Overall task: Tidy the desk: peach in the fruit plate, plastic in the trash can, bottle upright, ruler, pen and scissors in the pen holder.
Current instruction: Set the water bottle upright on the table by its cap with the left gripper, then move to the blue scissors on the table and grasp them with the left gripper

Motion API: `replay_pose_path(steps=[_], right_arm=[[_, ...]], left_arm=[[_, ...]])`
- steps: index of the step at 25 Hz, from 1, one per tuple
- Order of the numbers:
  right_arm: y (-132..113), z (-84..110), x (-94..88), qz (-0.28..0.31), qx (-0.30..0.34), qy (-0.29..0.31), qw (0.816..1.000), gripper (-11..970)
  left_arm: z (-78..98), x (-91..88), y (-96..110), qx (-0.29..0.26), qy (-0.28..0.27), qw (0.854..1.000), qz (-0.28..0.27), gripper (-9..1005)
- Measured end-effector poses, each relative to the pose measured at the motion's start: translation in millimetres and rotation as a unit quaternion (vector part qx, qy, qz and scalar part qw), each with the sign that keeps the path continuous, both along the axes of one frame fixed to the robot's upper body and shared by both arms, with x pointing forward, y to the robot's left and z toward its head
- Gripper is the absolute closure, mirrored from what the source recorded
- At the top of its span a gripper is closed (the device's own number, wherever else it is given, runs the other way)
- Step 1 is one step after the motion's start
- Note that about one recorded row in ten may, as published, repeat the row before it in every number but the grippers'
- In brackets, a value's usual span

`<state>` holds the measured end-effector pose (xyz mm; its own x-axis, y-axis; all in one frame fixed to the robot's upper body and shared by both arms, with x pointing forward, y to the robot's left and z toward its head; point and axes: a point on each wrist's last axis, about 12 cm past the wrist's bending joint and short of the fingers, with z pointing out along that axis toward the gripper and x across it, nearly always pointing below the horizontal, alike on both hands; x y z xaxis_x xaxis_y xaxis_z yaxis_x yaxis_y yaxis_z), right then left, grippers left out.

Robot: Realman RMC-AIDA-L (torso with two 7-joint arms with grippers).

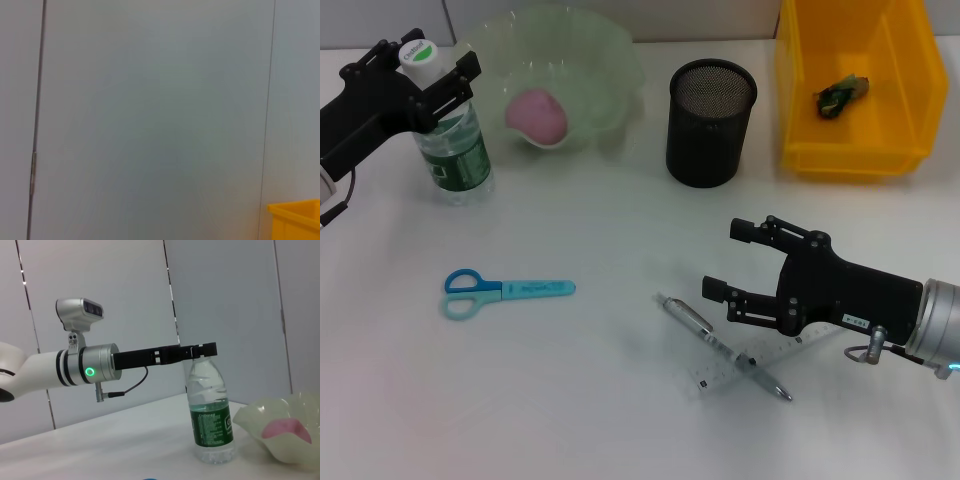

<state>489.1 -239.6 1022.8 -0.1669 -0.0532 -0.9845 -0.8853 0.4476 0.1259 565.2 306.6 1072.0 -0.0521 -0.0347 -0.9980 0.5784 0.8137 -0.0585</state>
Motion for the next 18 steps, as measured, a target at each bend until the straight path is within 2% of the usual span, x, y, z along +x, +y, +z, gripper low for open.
replay_pose_path(steps=[18], right_arm=[[0.0, 0.0, 0.0, 0.000, 0.000, 0.000, 1.000, 130]], left_arm=[[2.8, 1.2, 2.5, -0.017, -0.003, 1.000, 0.011, 215]])
